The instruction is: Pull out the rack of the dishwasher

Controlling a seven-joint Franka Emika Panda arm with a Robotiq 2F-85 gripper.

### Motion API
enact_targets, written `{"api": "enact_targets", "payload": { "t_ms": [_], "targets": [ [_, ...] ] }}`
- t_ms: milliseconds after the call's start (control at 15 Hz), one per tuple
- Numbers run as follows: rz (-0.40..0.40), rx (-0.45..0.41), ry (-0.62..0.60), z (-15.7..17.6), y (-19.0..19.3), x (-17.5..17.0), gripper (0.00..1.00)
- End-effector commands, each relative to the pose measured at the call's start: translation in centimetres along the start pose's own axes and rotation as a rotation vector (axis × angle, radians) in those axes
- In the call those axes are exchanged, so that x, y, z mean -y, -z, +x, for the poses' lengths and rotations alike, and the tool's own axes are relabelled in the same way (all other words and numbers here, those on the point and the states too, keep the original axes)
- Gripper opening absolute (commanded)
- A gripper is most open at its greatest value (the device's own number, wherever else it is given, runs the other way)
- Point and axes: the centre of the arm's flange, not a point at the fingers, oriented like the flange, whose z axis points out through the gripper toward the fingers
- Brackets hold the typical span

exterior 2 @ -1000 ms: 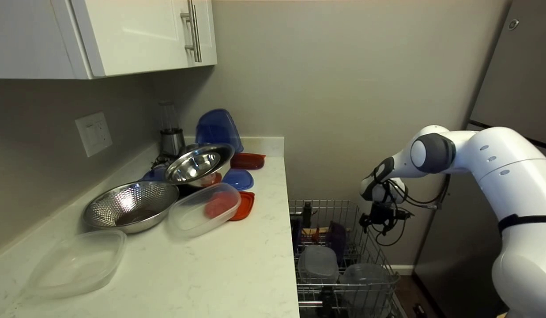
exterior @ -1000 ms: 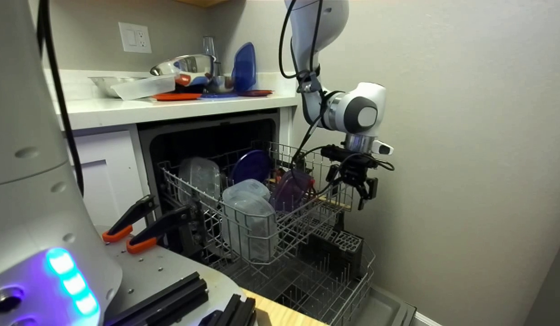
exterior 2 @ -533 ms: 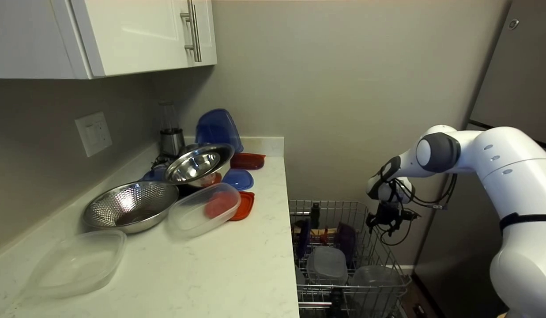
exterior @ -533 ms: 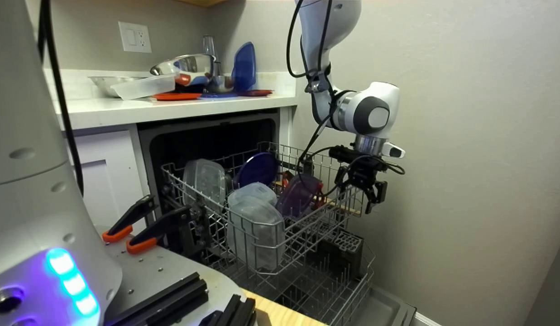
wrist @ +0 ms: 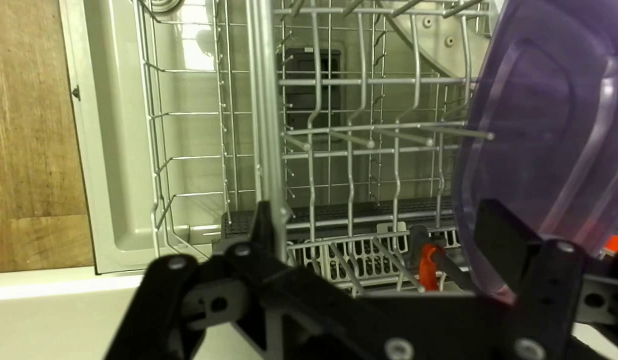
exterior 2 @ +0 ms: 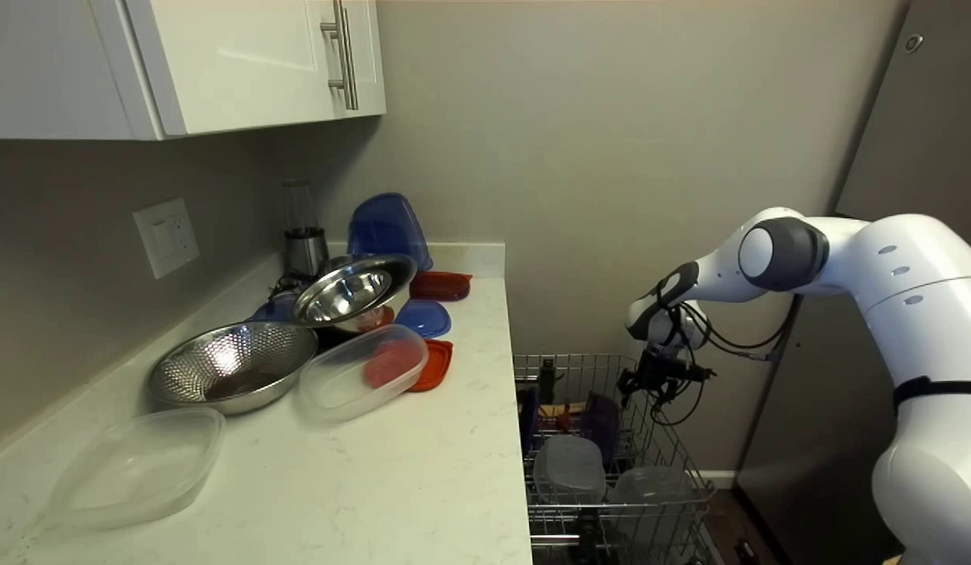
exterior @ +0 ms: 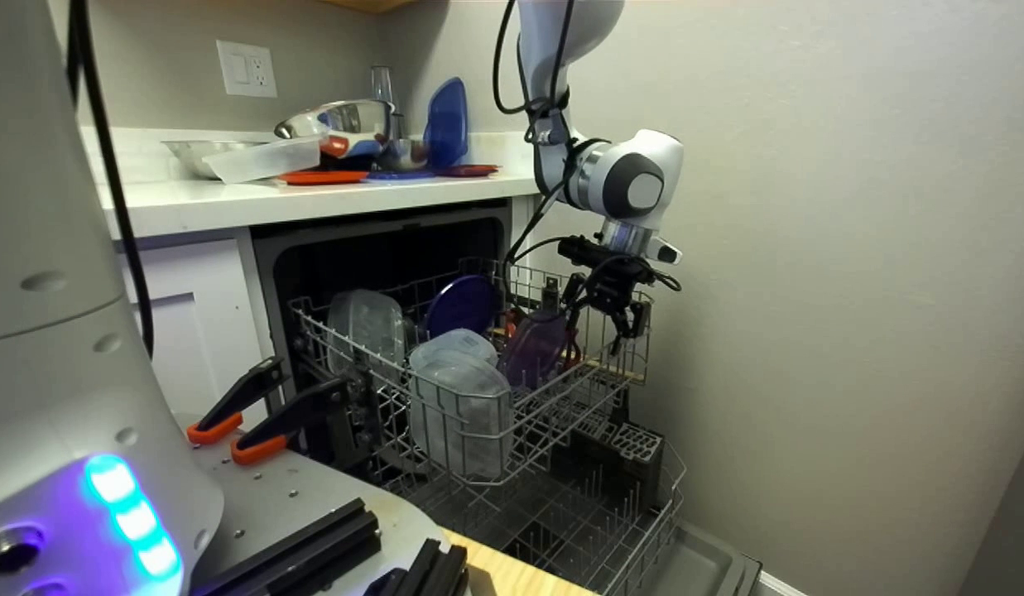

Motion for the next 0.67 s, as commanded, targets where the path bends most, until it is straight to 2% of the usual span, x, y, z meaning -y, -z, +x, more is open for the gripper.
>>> {"api": "enact_targets", "payload": {
  "t_ms": [0, 200, 600],
  "targets": [
    [-0.004, 0.0, 0.051, -2.8, 3.8, 2.6, 1.0],
    [-0.032, -0.025, 0.062, -3.4, 6.4, 3.8, 1.0],
    [-0.05, -0.07, 0.128, -4.6, 11.4, 8.5, 1.0]
  ]
}}
